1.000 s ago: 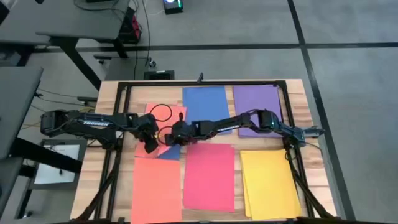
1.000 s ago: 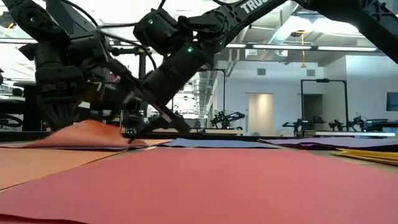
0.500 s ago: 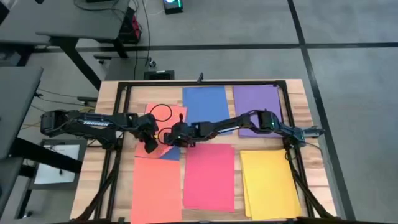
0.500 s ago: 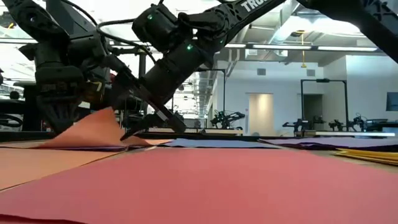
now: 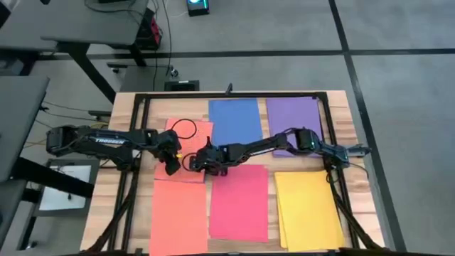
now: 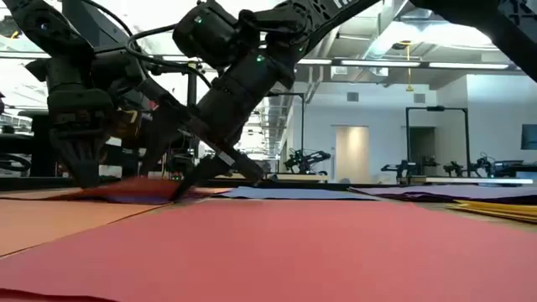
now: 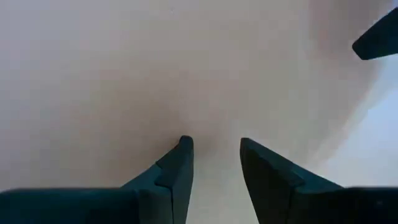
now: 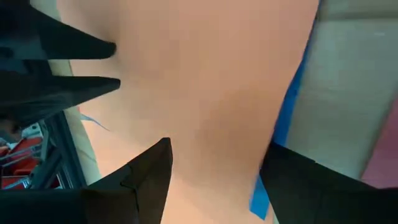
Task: Organize paper
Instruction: Stack the orange paper on the bottom left light orange papers
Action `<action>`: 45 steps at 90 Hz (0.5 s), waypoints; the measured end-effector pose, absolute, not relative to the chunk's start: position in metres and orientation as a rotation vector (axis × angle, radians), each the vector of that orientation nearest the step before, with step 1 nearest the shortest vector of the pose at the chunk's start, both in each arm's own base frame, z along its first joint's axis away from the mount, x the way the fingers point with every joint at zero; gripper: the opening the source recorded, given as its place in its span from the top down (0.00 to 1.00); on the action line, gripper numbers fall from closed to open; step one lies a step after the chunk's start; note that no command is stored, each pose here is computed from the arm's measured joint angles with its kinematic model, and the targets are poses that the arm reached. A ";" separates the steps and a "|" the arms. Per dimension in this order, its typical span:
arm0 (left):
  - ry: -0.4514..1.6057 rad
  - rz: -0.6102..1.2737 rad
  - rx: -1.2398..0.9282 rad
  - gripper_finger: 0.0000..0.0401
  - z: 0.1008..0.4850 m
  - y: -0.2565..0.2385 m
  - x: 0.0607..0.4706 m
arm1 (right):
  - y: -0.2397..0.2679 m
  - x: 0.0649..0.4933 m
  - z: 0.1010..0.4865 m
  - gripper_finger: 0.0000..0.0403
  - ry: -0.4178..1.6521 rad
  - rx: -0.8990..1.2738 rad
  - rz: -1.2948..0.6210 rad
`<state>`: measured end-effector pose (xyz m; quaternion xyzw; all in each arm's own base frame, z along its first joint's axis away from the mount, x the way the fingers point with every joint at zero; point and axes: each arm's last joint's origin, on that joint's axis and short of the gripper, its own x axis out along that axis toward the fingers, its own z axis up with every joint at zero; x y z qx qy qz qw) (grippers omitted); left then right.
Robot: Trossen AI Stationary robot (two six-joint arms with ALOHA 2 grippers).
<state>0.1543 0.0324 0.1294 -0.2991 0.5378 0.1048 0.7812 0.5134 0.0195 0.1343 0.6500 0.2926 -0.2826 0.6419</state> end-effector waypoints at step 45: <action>1.162 0.226 -0.646 0.71 0.129 0.032 0.154 | 0.002 0.515 0.135 0.46 0.639 1.470 -0.638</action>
